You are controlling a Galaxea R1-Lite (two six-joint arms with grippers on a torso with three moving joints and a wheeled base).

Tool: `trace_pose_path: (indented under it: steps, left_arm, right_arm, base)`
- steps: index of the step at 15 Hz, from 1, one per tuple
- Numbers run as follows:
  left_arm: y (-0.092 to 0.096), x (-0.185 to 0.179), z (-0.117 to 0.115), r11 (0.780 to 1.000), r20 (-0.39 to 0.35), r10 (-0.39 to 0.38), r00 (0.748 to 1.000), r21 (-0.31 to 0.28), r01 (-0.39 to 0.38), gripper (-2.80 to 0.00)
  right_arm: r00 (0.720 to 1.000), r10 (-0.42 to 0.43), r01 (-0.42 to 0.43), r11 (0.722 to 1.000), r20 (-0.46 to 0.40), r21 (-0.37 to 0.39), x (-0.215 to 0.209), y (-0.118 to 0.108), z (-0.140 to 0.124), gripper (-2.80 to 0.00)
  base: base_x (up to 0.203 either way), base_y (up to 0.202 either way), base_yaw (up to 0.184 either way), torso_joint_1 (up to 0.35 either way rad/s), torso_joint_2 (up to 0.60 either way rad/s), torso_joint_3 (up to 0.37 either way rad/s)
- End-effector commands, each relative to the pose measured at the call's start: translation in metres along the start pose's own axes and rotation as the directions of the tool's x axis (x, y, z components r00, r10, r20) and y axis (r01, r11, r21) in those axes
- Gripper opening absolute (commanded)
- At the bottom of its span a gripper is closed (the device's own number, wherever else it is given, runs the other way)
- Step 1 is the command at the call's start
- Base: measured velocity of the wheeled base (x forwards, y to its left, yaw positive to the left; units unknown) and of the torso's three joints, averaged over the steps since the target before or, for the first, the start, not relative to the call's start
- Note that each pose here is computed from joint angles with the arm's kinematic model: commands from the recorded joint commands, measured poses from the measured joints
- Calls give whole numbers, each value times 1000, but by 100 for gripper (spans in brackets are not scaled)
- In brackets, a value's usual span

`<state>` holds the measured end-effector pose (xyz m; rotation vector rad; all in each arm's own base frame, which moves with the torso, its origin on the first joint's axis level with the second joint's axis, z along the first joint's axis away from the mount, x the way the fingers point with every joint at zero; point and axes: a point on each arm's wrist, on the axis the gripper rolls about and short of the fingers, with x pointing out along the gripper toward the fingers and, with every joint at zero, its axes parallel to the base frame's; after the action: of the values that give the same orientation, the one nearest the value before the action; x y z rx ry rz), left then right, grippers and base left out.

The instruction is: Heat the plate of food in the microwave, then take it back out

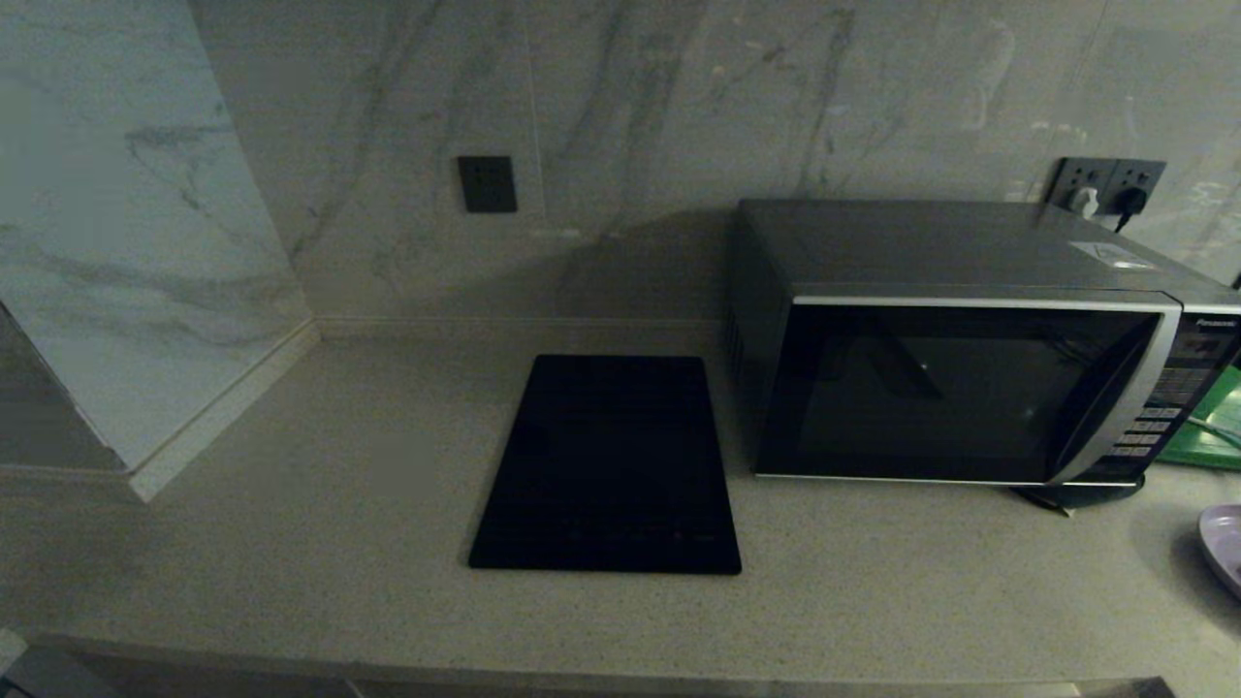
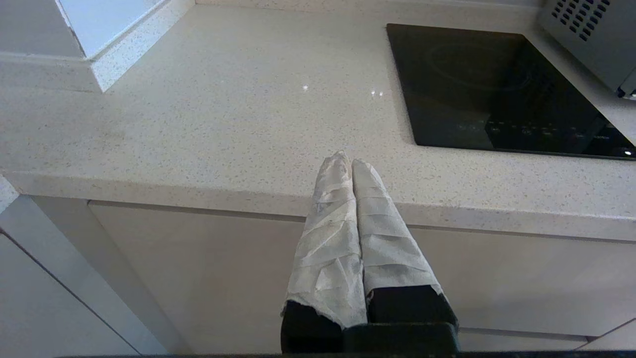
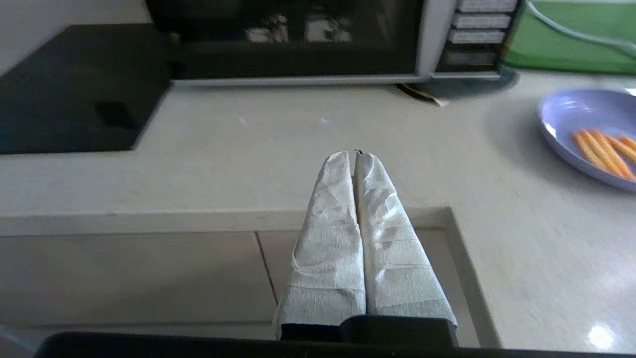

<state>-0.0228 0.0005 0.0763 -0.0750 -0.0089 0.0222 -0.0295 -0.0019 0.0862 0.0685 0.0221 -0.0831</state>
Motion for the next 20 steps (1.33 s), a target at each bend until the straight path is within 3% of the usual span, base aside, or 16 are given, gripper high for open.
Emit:
trace_pose_path:
  steps: [1,8,12,20]
  left_arm:
    - [0,0,0,1000,0,0,1000,0,0,-280]
    - [0,0,0,1000,1,0,1000,0,0,-280]
    - [0,0,0,1000,0,0,1000,0,0,-280]
    - [0,0,0,1000,1,0,1000,0,0,-280]
  right_arm:
    - [1000,13,-13,1000,-14,2,2,0,-4,-280]
    - [998,54,-54,998,-8,-30,6,1,-11,-280]
    - [999,36,-37,997,18,66,7,1,-11,-280]
    - [999,36,-37,997,19,73,7,1,-11,-280]
  base:
    - [0,0,0,0,0,0]
    - [0,0,0,0,0,0]
    - [0,0,0,0,0,0]
    - [0,0,0,0,0,0]
